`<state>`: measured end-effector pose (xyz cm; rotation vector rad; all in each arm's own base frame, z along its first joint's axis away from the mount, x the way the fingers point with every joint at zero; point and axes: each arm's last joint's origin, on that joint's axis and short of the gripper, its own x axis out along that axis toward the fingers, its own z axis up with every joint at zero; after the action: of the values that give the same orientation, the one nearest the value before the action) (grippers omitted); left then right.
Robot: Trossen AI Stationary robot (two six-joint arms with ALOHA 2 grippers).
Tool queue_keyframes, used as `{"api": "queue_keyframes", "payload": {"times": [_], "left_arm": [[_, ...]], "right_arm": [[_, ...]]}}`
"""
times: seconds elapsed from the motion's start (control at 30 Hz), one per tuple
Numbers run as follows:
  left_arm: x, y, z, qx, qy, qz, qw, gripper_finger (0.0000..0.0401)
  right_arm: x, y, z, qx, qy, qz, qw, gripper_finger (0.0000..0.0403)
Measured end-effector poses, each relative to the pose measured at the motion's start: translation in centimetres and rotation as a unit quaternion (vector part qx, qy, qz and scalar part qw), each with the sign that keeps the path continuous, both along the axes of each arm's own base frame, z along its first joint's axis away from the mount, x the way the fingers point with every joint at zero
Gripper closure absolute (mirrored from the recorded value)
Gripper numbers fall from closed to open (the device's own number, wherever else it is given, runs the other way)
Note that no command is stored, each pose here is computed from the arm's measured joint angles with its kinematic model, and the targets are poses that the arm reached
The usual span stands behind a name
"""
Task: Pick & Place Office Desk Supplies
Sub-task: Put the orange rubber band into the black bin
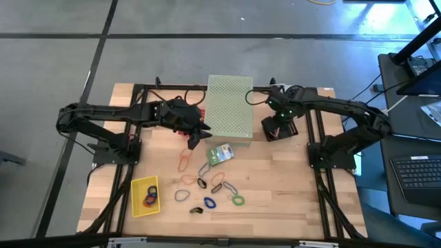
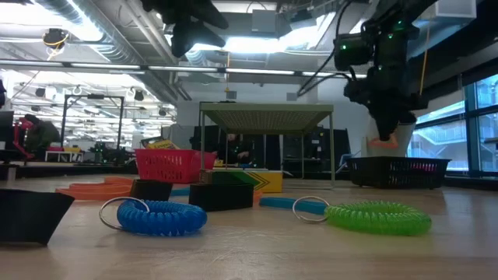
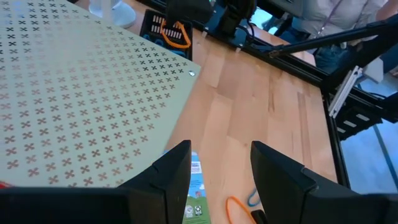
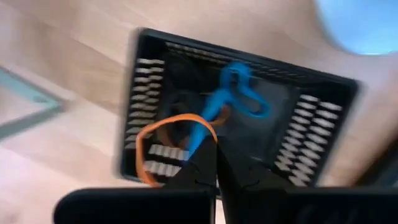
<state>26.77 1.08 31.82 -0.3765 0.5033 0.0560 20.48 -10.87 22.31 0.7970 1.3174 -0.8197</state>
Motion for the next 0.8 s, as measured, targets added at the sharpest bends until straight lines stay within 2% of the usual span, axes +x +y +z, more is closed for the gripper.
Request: {"api": "queue_keyframes", "payload": {"times": [0.3, 0.6, 0.8], "left_arm": [[0.0, 0.05, 0.0, 0.003, 0.0, 0.01, 1.0, 0.024], [0.0, 0.06, 0.0, -0.003, 0.001, 0.015, 1.0, 0.024], [0.0, 0.06, 0.0, -0.004, 0.001, 0.015, 1.0, 0.024]], "right_arm": [[-0.18, -0.4, -0.37, -0.059, 0.057, 0.033, 0.996, 0.0403], [-0.18, -0.42, -0.35, -0.081, 0.071, 0.056, 0.993, 0.0403], [0.22, -0.28, -0.33, -0.087, 0.057, 0.057, 0.993, 0.0403]]}}
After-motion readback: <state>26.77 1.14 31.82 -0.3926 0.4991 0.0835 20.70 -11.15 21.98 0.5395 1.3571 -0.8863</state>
